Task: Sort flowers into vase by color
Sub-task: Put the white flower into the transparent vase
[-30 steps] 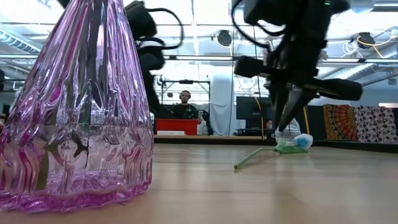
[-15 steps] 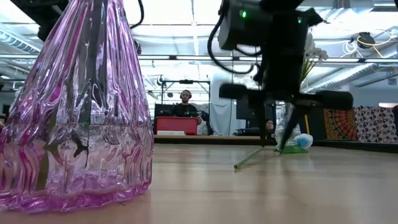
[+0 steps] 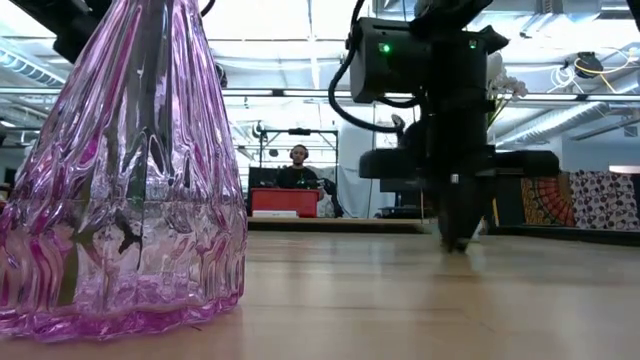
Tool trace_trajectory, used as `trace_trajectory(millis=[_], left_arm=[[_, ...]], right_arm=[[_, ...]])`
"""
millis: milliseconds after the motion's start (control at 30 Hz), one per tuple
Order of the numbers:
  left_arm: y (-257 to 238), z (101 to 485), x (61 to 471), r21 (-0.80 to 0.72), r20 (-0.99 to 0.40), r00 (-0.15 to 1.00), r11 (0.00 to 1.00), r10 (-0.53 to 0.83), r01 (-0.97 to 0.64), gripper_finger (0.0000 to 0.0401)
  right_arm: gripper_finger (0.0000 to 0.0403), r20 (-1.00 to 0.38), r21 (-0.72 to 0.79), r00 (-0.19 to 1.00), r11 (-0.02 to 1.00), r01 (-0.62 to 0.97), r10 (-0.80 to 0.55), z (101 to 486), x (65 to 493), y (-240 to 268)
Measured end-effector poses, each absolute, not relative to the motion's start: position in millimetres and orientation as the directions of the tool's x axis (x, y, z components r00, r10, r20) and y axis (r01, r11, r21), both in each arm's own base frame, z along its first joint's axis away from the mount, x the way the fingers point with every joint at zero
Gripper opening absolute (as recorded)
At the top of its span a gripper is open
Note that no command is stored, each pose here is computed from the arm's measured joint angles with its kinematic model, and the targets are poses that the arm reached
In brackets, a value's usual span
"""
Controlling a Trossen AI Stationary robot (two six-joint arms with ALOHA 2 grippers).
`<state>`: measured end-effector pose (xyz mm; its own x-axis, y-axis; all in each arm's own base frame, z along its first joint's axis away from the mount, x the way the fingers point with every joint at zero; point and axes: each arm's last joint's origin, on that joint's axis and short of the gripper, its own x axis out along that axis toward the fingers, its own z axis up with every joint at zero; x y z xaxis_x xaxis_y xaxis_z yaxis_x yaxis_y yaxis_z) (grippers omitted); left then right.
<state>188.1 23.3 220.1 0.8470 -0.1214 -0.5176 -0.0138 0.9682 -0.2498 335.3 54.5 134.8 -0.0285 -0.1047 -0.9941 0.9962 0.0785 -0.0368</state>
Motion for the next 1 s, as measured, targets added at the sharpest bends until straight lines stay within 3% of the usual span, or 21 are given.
trace_trajectory(millis=[100, 267, 433, 533, 733, 867, 1000], left_arm=[[22.9, 216.9, 186.0, -0.232, -0.550, 0.826, 0.973, -0.125, -0.007, 0.0102], [22.6, 213.8, 183.9, -0.225, -0.581, 0.804, 0.974, -0.128, -0.007, 0.0102], [22.7, 214.6, 184.5, -0.187, -0.573, 0.810, 0.982, -0.128, 0.024, 0.0102], [23.0, 217.3, 186.4, -0.175, -0.545, 0.829, 0.984, -0.124, 0.032, 0.0102], [23.8, 222.6, 189.7, -0.150, -0.493, 0.863, 0.988, -0.109, 0.039, 0.0102], [25.0, 222.9, 190.1, -0.157, -0.492, 0.868, 0.988, -0.071, -0.008, 0.0102], [26.6, 231.9, 194.9, -0.222, -0.401, 0.915, 0.973, -0.034, -0.061, 0.0102]], right_arm=[[0.0010, -0.998, -0.065, -0.064, 0.238, 0.969, -0.011, 140.1, 329.4, 59.4], [0.0007, -0.997, -0.071, -0.076, 0.255, 0.964, 0.008, 144.9, 321.8, 80.8], [0.0003, -1.000, 0.002, 0.007, 0.418, 0.908, -0.009, 159.7, 312.7, 101.0], [0.0002, -0.998, 0.032, 0.048, 0.436, 0.899, -0.027, 166.4, 291.5, 100.3], [0.0001, -0.922, 0.312, 0.373, 0.371, 0.875, -0.106, 167.3, 233.5, 70.5], [0.0001, -0.740, 0.487, 0.614, 0.410, 0.771, -0.276, 173.5, 204.5, 45.8], [0.0001, -0.567, 0.498, 0.683, 0.468, 0.730, -0.460, 183.4, 179.3, 23.4]])
